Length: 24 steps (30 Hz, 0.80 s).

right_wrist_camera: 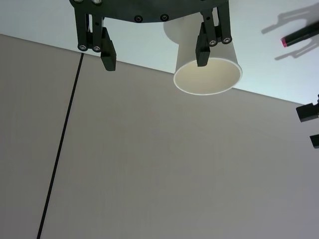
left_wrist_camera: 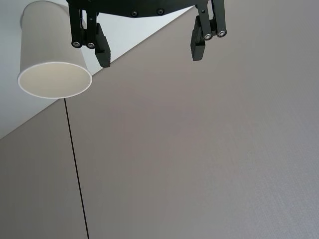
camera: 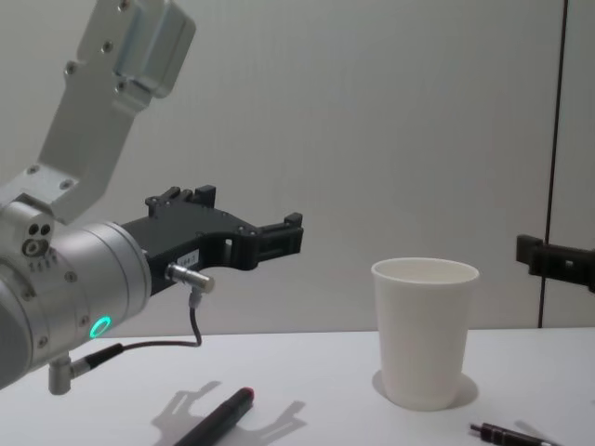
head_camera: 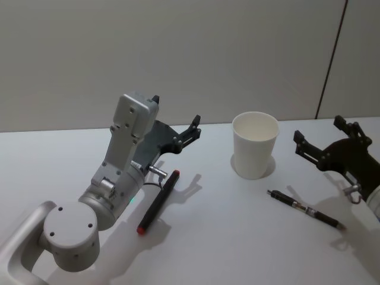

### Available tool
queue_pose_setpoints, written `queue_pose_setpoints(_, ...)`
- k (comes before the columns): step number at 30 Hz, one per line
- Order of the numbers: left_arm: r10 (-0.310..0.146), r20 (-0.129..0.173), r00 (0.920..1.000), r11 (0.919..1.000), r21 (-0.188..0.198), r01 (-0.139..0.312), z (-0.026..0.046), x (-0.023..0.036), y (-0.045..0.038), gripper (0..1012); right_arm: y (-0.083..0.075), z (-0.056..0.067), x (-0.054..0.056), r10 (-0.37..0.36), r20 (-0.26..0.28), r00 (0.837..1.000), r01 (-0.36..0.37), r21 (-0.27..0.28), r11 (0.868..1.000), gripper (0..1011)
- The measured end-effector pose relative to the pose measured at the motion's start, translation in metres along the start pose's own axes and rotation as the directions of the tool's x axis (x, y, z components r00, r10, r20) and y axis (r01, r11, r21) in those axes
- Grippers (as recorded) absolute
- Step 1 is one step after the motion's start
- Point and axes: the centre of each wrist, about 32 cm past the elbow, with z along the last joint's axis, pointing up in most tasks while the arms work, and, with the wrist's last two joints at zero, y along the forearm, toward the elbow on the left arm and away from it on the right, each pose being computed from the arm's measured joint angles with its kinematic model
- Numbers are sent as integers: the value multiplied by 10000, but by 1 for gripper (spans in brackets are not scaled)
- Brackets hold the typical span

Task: Place the pen into the pen holder.

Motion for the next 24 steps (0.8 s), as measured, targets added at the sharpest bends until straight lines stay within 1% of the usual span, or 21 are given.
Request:
queue_pose_setpoints(1, 0, 0, 10000, 10000, 0, 0, 0, 0, 0, 1001, -12, 5, 37, 57, 45, 10000, -56, -60, 10000, 1001)
queue_pose_setpoints(5, 0, 0, 10000, 10000, 0, 0, 0, 0, 0, 1001, -67, 12, 119, 260, 98, 9996, -257, -271, 9993, 1001)
queue_pose_setpoints(10, 0, 0, 10000, 10000, 0, 0, 0, 0, 0, 1001, -136, 14, 173, 462, 70, 9989, -458, -516, 9976, 1001)
queue_pose_setpoints(13, 0, 0, 10000, 10000, 0, 0, 0, 0, 0, 1001, -172, 13, 192, 565, 42, 9984, -561, -645, 9963, 1001)
queue_pose_setpoints(19, 0, 0, 10000, 10000, 0, 0, 0, 0, 0, 1001, -271, 4, 233, 829, -34, 9966, -828, -1116, 9903, 1001)
queue_pose_setpoints(24, 0, 1, 10000, 10000, 0, 0, 0, 0, 0, 1001, -343, -3, 258, 1055, -25, 9944, -1045, -1618, 9813, 1001)
